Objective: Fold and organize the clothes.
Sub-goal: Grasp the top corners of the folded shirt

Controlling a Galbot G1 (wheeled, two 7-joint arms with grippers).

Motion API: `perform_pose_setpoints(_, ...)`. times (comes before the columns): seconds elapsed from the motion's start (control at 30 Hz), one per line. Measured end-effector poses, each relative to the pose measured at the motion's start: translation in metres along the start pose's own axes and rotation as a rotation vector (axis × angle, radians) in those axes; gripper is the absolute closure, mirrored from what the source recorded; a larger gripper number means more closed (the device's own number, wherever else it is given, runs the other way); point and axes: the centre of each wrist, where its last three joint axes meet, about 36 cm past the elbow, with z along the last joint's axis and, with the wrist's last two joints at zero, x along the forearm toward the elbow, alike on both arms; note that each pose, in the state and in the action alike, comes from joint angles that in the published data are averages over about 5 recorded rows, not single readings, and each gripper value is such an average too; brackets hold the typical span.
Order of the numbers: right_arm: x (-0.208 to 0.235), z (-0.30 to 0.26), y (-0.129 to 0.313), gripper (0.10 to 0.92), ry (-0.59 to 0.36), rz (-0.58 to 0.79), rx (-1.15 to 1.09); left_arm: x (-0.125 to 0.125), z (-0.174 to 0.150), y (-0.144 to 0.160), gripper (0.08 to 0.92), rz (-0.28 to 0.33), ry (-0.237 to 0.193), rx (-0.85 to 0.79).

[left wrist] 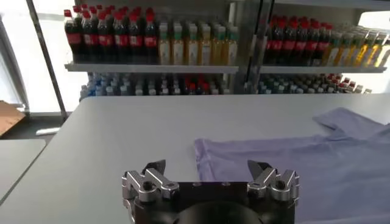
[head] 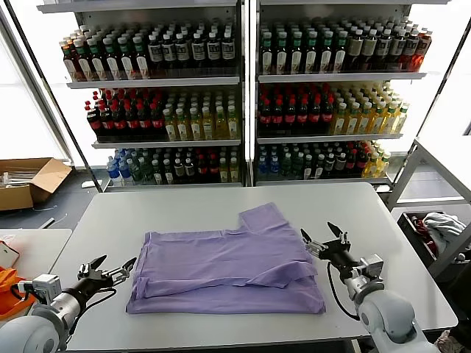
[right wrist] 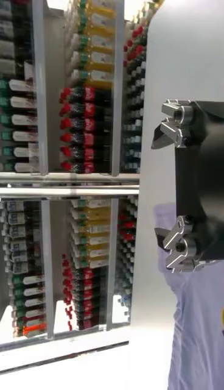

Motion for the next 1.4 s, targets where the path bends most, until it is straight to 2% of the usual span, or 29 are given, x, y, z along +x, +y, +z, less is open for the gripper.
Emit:
perform_pose_setpoints(0.47, -0.114, -0.014, -0.012, 0.200, 0.136, -0.066, -0.048, -0.097, -0.016, 0.017, 0.176, 0.056, 0.053, 0.002)
perform_pose_setpoints(0.63, -0.146, -0.017, -0.009, 0.200, 0.179, -0.069, -0.052, -0.121, -0.019, 0.020, 0.177, 0.055, 0.073, 0.011)
perform_pose_setpoints(0.83, -0.168, -0.012, -0.004, 0.202, 0.236, -0.074, -0.045, -0.139, -0.017, 0.022, 0.177, 0.050, 0.093, 0.027)
perform_pose_setpoints(1.0, -0.178, -0.008, 0.000, 0.299, 0.272, -0.077, -0.029, -0.150, -0.016, 0.022, 0.195, 0.058, 0.104, 0.035)
perform_pose_setpoints(1.4, -0.185, -0.003, 0.017, 0.636, 0.317, -0.117, -0.021, -0.159, -0.011, 0.021, 0.511, 0.100, 0.119, 0.044)
